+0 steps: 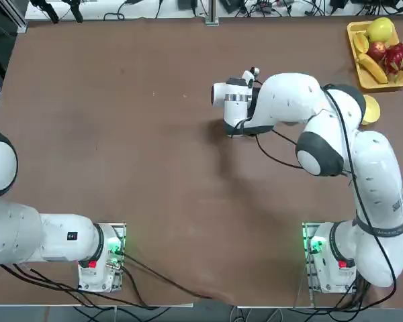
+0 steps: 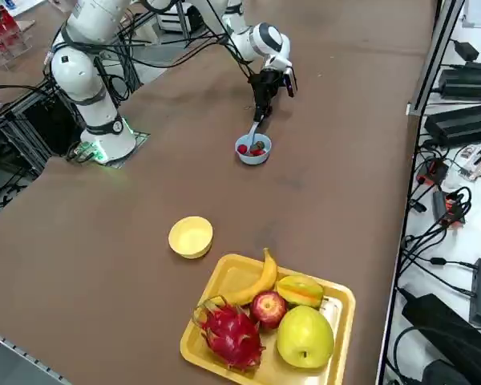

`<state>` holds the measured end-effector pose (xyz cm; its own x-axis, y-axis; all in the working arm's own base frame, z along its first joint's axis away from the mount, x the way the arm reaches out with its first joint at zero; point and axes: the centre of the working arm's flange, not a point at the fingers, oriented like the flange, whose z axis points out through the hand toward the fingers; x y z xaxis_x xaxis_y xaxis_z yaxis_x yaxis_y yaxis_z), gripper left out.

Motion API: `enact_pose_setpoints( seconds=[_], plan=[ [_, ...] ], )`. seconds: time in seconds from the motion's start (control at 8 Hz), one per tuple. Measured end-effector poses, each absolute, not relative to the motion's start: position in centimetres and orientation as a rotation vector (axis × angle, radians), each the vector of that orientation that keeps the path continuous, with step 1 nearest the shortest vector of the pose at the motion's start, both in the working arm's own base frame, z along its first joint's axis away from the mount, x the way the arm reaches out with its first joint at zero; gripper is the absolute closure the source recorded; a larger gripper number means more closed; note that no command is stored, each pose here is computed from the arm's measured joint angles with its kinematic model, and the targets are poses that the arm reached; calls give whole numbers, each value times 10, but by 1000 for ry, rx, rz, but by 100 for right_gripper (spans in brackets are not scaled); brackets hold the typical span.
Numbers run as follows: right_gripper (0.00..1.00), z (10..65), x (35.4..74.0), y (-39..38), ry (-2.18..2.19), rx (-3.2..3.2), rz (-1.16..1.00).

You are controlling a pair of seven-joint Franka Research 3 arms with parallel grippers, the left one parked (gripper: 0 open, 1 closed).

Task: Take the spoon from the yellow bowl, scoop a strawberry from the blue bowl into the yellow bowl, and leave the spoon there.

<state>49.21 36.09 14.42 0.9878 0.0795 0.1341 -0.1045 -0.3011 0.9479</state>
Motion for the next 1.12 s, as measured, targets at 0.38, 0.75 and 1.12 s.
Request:
enact_pose_setpoints(
  seconds=[0.38,0.75,1.12],
  plan=[
    [88,142,489,364,-9,1865,184],
    [88,140,486,368,4,1853,195],
    [88,144,486,365,5,1816,206]
  ],
)
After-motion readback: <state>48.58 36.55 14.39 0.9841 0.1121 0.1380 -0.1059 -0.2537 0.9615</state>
